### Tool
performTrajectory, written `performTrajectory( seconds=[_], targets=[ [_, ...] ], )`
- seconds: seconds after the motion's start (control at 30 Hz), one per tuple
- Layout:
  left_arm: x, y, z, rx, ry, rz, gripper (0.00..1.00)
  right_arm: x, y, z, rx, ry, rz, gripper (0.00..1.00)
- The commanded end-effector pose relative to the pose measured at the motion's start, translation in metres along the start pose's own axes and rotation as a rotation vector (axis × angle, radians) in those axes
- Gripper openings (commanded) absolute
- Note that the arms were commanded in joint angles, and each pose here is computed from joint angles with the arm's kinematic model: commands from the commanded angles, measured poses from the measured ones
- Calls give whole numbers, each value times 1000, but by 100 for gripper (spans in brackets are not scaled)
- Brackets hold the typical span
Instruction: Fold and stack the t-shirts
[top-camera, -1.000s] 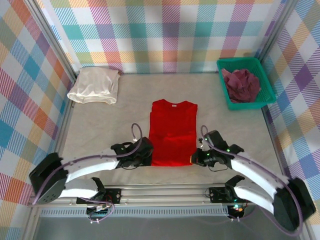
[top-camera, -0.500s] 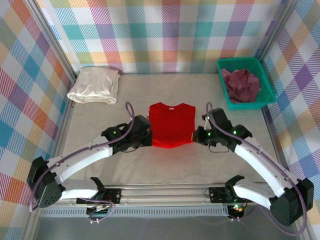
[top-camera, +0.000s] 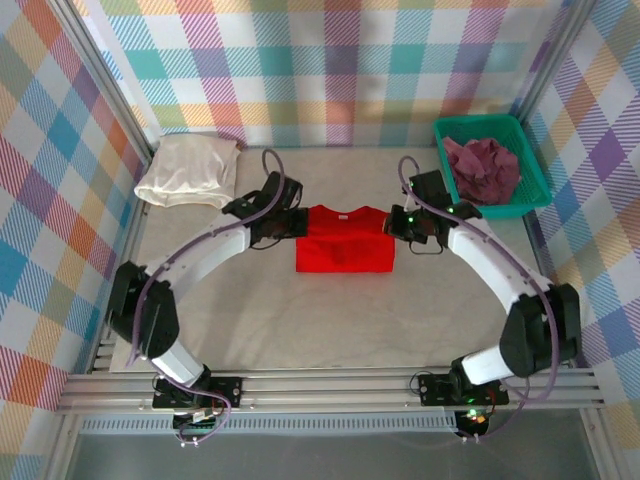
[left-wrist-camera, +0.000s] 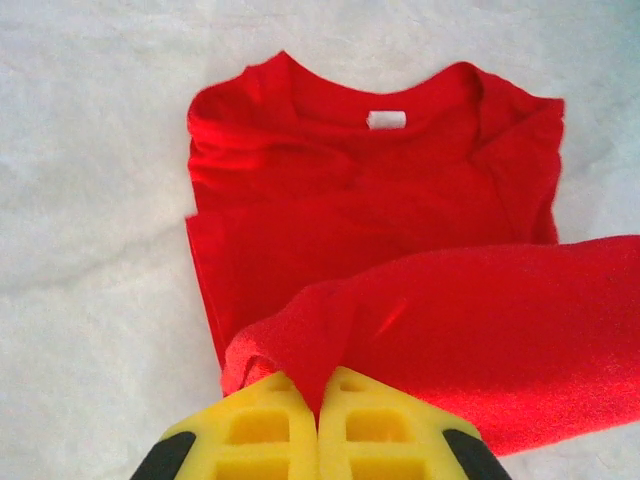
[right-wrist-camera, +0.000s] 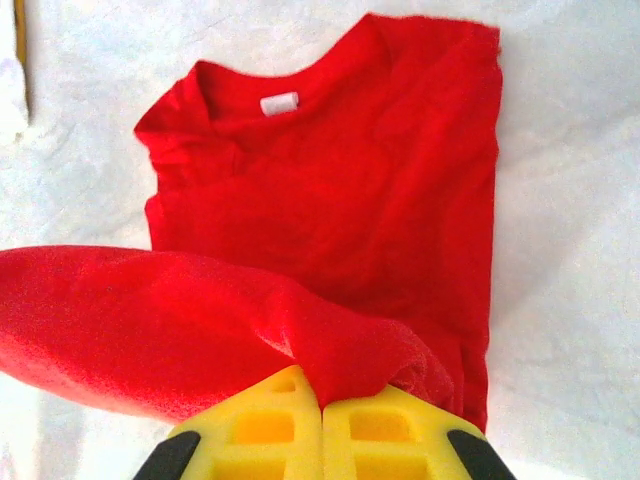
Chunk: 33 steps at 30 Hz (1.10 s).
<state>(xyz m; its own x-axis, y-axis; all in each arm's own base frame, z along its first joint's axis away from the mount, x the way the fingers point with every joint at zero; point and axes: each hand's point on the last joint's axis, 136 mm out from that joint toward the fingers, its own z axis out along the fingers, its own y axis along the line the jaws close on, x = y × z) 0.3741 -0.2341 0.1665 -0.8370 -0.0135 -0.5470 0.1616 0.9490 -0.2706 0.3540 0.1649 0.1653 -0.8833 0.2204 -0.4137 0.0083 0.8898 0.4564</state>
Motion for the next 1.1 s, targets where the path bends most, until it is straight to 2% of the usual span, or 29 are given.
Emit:
performTrajectory(
  seconds=[0.0, 0.43, 0.47, 0.5, 0.53, 0.63, 0.7, 0.8, 0.87, 0.9, 0.93, 0.97, 1.0, 1.07],
  targets=[
    [-21, -3, 10, 19, -17, 52, 0, -31, 7, 5, -16, -67, -46, 0],
    [-56, 25, 67, -45, 27, 57, 0, -85, -7, 63, 0, -47, 1, 0],
    [-64, 29, 74, -57, 19, 55, 4, -93, -5, 69, -15, -45, 0, 5],
    [-73, 33, 82, -62, 11, 54, 18, -101, -6, 77, -11, -37, 0, 22],
    [-81, 37, 89, -68, 6, 55, 25, -109, -6, 84, -7, -25, 0, 28],
    [-121, 51, 98, -134, -38, 40, 53, -134, -11, 104, 2, 16, 22, 32],
    [-137, 48, 91, -152, -42, 54, 58, -139, -7, 102, -13, 30, 35, 35],
    [-131, 30, 69, -129, -72, 52, 54, -124, 8, 81, -86, 1, 31, 34],
    [-107, 10, 64, -68, -103, 72, 48, -102, 20, 66, -162, -30, 16, 27],
    [-91, 1, 64, -31, -118, 78, 35, -90, 22, 61, -194, -47, 12, 17],
    [-82, -7, 66, 10, -137, 77, 26, -78, 24, 59, -219, -49, 17, 6],
    [-65, -12, 73, 58, -124, 62, 21, -66, 26, 59, -254, -42, 25, 0],
    [-61, -18, 82, 118, -145, 37, 18, -54, 27, 61, -290, -27, 45, 0],
    [-51, -19, 100, 148, -127, 25, 17, -44, 33, 67, -354, -10, 55, 0]
  ],
)
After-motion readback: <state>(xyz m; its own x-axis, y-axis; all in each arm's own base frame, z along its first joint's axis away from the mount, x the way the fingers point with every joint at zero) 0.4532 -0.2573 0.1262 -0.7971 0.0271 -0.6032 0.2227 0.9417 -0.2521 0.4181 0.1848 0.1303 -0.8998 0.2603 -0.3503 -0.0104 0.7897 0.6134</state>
